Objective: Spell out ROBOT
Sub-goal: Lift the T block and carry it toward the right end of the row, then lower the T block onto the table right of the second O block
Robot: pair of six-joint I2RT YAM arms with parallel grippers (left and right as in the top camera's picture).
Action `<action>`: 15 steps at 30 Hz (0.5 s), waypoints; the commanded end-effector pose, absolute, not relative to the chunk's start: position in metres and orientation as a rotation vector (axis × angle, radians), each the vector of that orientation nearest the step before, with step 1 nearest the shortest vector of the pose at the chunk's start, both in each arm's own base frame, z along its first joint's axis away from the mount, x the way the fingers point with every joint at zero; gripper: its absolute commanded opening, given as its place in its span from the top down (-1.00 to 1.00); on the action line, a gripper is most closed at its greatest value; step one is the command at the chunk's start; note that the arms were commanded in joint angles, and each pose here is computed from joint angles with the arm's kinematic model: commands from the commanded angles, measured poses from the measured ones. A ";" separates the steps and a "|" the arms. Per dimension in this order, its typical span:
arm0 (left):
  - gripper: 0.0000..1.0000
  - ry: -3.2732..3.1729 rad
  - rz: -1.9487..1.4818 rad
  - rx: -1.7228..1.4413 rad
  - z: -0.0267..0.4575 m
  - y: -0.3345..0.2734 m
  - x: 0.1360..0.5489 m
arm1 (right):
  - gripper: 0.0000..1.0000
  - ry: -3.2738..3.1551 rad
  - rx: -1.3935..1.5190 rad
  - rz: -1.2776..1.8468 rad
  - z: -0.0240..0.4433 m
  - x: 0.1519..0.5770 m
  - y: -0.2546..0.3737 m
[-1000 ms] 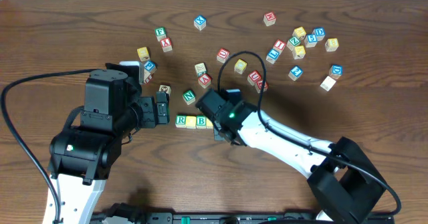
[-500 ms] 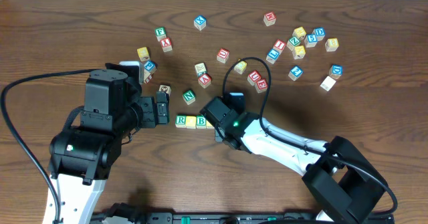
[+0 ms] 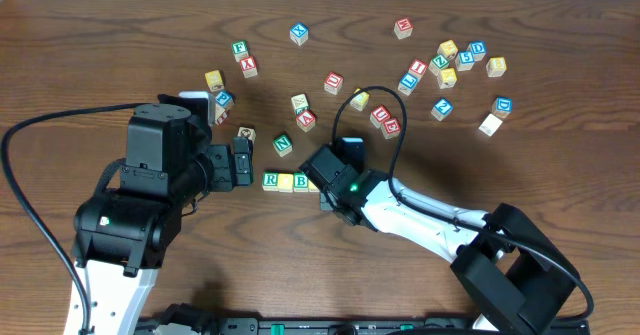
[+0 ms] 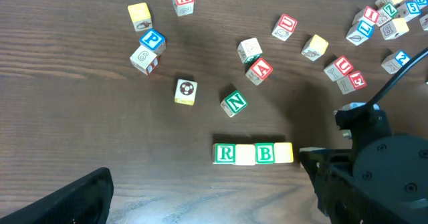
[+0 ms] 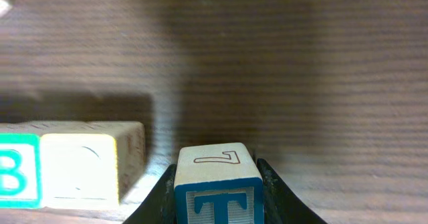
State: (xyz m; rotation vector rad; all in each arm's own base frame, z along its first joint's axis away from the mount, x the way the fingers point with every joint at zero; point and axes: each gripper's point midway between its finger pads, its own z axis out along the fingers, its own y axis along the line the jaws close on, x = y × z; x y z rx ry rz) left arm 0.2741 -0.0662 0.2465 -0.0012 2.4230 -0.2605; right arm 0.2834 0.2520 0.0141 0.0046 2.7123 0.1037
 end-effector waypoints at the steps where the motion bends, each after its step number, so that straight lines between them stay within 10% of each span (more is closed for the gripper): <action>1: -0.96 2.403 -0.265 0.009 0.254 -0.066 0.275 | 0.81 2.670 -0.010 0.119 0.024 0.288 0.255; 15: -0.96 2.403 -0.265 0.009 0.254 -0.066 0.275 | 0.79 2.679 -0.011 0.102 0.012 0.289 0.256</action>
